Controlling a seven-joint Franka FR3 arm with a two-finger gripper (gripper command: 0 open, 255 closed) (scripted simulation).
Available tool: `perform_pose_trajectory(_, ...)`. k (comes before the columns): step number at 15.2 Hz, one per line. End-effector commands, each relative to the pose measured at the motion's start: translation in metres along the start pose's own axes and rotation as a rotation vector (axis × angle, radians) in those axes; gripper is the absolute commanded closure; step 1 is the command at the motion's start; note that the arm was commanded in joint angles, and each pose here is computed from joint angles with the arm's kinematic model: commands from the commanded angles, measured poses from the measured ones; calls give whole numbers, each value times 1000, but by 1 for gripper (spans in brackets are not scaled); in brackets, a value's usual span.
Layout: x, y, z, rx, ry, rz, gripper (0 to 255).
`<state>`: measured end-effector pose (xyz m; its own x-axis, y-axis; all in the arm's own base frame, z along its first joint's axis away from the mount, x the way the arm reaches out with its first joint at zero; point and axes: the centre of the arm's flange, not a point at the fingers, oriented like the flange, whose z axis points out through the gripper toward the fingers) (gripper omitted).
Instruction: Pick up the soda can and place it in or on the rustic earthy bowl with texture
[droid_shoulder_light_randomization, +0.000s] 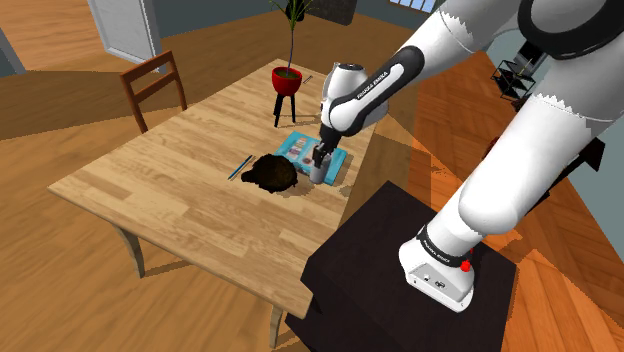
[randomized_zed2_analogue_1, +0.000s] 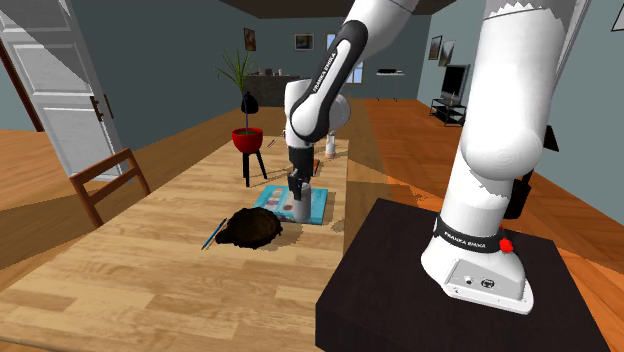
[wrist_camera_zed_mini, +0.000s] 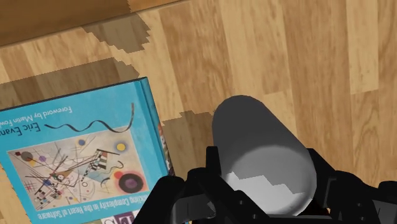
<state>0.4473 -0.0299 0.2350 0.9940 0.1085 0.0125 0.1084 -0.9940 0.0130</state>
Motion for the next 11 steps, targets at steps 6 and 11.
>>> perform_pose_trajectory(6, 1, 1, -37, 0, 0, 0, 255)
perform_pose_trajectory(11, 26, -6, -53, 0, 0, 0, 255)
